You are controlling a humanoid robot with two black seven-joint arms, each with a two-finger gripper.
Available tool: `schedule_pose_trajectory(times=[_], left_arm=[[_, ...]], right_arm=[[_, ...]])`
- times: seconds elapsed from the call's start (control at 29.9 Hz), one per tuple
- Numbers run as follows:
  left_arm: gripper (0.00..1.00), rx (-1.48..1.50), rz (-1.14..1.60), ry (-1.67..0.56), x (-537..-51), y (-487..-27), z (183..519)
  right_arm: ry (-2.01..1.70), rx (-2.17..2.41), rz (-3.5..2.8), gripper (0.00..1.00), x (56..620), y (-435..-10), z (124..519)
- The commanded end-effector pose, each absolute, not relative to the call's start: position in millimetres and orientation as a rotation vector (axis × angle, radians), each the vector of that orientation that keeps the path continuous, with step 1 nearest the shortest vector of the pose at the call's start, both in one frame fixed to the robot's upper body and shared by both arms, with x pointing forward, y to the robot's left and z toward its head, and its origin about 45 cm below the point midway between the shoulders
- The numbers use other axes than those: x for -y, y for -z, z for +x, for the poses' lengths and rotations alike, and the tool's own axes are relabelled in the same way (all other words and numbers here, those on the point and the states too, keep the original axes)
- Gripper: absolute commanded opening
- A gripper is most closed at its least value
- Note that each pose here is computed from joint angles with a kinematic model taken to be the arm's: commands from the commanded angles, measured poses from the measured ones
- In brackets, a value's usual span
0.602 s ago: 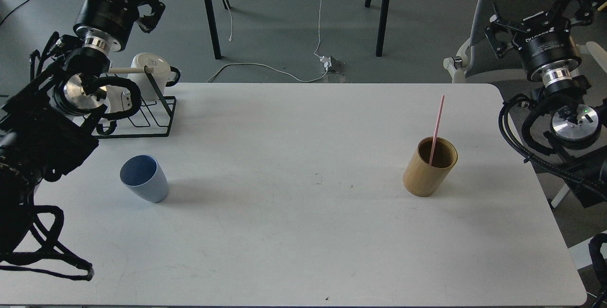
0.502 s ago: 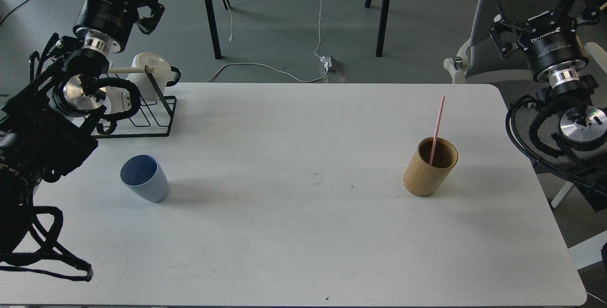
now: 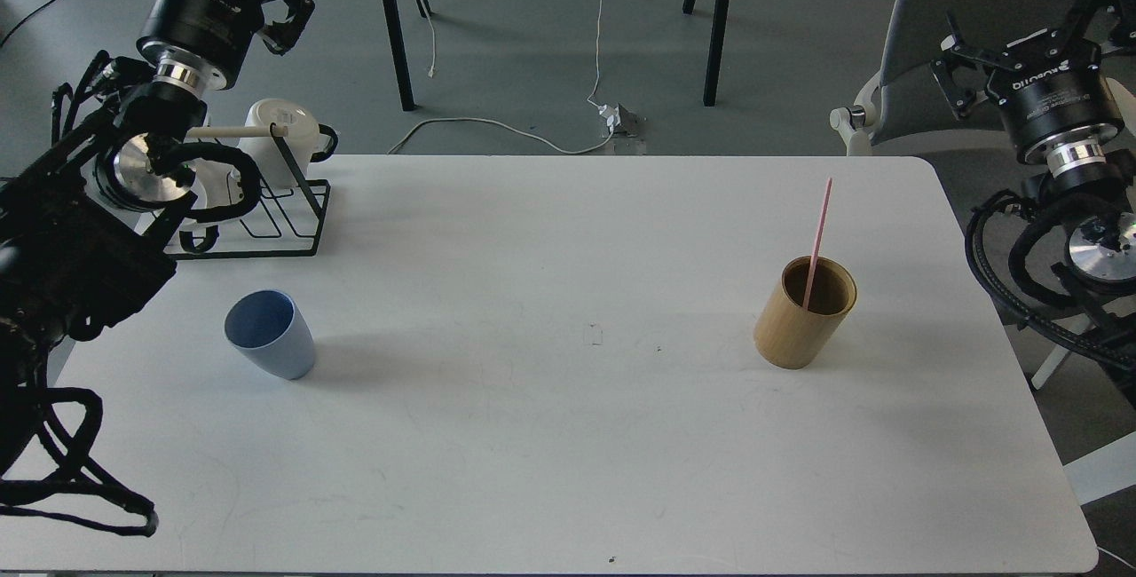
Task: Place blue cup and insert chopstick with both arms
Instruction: 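Raise the left arm up and away from the dish rack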
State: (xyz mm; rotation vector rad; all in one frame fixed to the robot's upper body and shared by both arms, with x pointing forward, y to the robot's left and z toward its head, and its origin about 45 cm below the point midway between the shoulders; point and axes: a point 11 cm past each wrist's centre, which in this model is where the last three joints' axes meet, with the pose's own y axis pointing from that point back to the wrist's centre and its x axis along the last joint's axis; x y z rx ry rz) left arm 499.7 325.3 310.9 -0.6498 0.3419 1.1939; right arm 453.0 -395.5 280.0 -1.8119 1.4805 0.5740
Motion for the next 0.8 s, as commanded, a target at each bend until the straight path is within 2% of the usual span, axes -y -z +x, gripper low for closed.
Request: schedule_pose_trajectory(times=[0.0,0.1,0.23,0.33,0.43,0.64,0.77], left_arm=[[1.00,-0.316,-0.616,-1.091,-312,-321,483],[1.00,-0.208,-0.510,-1.002,-307,-340,465],[0.99,0.060,-0.217,-0.931,-318,-360,443],[0.88,0.265,0.021,-0.895,-340,-373,425],[0.88,0.430,0.231,-0.855,-356,-380,412],[0.88,0.694,0.589,-0.708,-376,-370,394],[0.88,0.841,0.877,-0.582,-395,-335,385]], right_arm=[[-0.575,-1.488,-1.809,0.99,397,-278,452],[-0.569,-1.488,-1.804,0.99,399,-280,452],[-0.555,-1.507,-1.799,0.99,408,-282,451],[-0.565,-1.524,-1.794,0.99,411,-276,447],[-0.572,-1.532,-1.789,0.99,412,-271,445],[-0.572,-1.535,-1.781,0.99,415,-270,444],[-0.559,-1.544,-1.756,0.99,423,-272,443]])
